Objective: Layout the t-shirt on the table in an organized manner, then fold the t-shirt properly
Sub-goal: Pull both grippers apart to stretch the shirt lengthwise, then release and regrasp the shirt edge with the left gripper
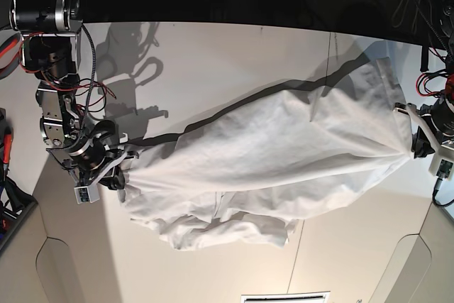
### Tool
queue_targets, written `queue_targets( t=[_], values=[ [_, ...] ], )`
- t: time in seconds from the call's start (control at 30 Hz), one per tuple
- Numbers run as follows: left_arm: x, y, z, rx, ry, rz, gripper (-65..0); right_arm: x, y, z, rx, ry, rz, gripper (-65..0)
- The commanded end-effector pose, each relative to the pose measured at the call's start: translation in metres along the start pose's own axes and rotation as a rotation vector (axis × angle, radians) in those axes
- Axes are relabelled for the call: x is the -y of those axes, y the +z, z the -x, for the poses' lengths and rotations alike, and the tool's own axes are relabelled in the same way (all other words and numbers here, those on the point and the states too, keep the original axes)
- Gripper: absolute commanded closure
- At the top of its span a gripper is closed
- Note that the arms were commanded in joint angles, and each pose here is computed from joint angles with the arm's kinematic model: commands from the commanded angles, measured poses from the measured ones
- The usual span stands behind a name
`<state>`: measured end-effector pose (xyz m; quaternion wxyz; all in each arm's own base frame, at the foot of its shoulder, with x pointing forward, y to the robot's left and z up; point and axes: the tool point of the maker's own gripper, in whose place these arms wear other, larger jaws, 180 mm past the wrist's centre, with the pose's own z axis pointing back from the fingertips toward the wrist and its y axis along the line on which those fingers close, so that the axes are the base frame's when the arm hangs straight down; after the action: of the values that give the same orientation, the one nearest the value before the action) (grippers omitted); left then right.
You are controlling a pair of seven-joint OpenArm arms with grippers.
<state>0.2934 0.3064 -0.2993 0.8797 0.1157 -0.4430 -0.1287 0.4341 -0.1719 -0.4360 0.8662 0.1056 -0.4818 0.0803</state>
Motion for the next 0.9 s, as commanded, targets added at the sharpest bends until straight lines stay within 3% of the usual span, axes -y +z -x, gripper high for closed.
queue_targets(
  t=[0.0, 0.1, 0.23, 0.37, 0.43, 0.47, 0.5, 0.63, 0.77, 0.87],
  values=[
    [-0.008, 0.004, -0.011, 0.035, -0.014, -0.021, 0.0, 0.011, 0.001, -0.027, 0.064, 0.016, 0.018, 0.0],
    [-0.007, 0.004, -0.011, 0.042, -0.014, -0.019, 0.0, 0.021, 0.005, -0.028, 0.061, 0.027, 0.032, 0.0],
    [-0.008, 0.005, -0.026, 0.128, -0.012, -0.022, 0.0, 0.029, 0.009, -0.029, 0.065, 0.022, 0.035, 0.0],
    [0.000, 0.005, -0.024, 0.115, -0.028, 0.022, -1.5, 0.026, 0.008, -0.030, 0.070, 0.013, 0.022, 0.0],
    [0.001, 0.005, -0.021, 0.097, -0.036, 0.028, -21.1, 0.024, 0.008, -0.030, 0.070, 0.014, 0.011, 0.0],
    [0.001, 0.005, -0.020, 0.094, -0.036, 0.025, -27.8, 0.024, 0.008, -0.030, 0.070, 0.014, 0.011, 0.0],
    [-0.003, 0.005, -0.019, 0.089, -0.032, 0.005, -30.8, 0.024, 0.008, -0.030, 0.070, 0.013, 0.012, 0.0],
    [-0.028, 0.007, -0.015, 0.052, -0.037, -0.107, -30.9, 0.024, 0.008, -0.030, 0.070, 0.014, 0.011, 0.0],
    [-0.060, 0.013, -0.004, 0.021, 0.061, -0.208, -30.9, 0.024, 0.008, -0.030, 0.070, 0.013, 0.012, 0.0],
    [-0.083, 0.012, 0.027, -0.002, 0.275, -0.228, -30.9, 0.024, 0.008, -0.029, 0.069, 0.013, 0.011, 0.0]
  ],
)
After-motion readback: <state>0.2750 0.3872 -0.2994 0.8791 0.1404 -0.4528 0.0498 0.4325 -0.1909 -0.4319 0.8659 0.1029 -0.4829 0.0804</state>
